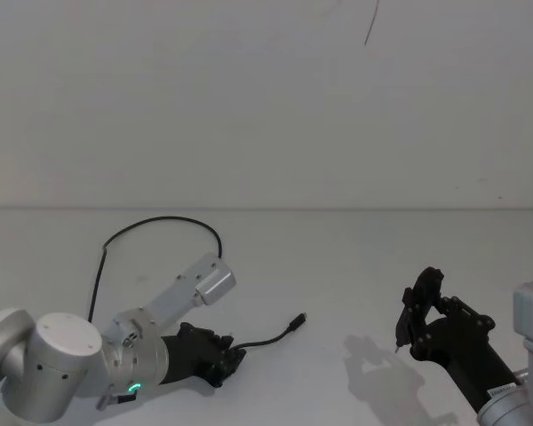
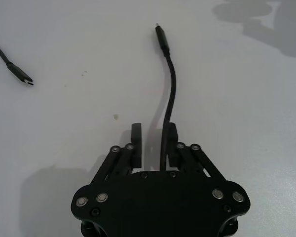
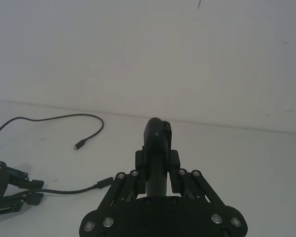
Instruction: Pick up the data cable with the one hand.
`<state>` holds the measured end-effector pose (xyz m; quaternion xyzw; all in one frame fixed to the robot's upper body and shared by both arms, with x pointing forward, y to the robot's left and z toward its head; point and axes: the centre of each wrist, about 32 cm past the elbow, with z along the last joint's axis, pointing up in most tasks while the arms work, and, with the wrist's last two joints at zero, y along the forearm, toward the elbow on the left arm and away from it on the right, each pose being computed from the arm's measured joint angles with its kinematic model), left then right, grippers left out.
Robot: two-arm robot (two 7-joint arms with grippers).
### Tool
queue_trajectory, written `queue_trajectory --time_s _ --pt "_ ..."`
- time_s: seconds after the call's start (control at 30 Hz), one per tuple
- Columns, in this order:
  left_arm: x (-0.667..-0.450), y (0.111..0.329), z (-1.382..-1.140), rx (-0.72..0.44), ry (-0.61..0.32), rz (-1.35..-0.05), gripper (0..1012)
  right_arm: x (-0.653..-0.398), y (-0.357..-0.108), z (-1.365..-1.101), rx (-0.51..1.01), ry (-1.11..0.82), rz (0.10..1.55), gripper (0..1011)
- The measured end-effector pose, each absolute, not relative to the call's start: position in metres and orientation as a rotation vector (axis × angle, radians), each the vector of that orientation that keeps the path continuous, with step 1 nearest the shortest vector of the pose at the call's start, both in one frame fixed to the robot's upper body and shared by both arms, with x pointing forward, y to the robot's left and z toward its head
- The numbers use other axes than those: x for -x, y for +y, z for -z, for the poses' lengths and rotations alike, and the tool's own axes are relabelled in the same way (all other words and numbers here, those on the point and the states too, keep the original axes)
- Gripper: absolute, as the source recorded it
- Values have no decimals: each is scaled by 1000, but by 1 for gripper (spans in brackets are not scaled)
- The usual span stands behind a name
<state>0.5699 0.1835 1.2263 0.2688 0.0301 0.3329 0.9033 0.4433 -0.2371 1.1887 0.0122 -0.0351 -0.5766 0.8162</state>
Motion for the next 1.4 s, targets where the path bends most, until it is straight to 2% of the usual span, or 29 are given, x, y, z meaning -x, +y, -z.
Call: queue_trajectory --time_s 0.17,0.2,0.3,0.73,1.17,1.4 --pt "-570 183 -1226 -556 62 -688 156 -443 -237 -1189 -26 -75 1229 263" --pt "-570 183 -1226 -556 62 -689 102 -443 -237 -1189 -26 -75 1229 263" --pt "-570 184 -1226 -557 62 -689 41 -443 -237 -1189 -26 -75 1229 263" --pt "-568 184 -1226 -543 41 -685 41 -443 -237 -1192 -34 -92 1225 263" --pt "-555 189 -1227 -449 -91 -657 41 -447 -241 -1211 -92 -167 1173 263" --pt "-545 198 -1227 -372 -193 -623 41 -452 -242 -1220 -141 -180 1131 263"
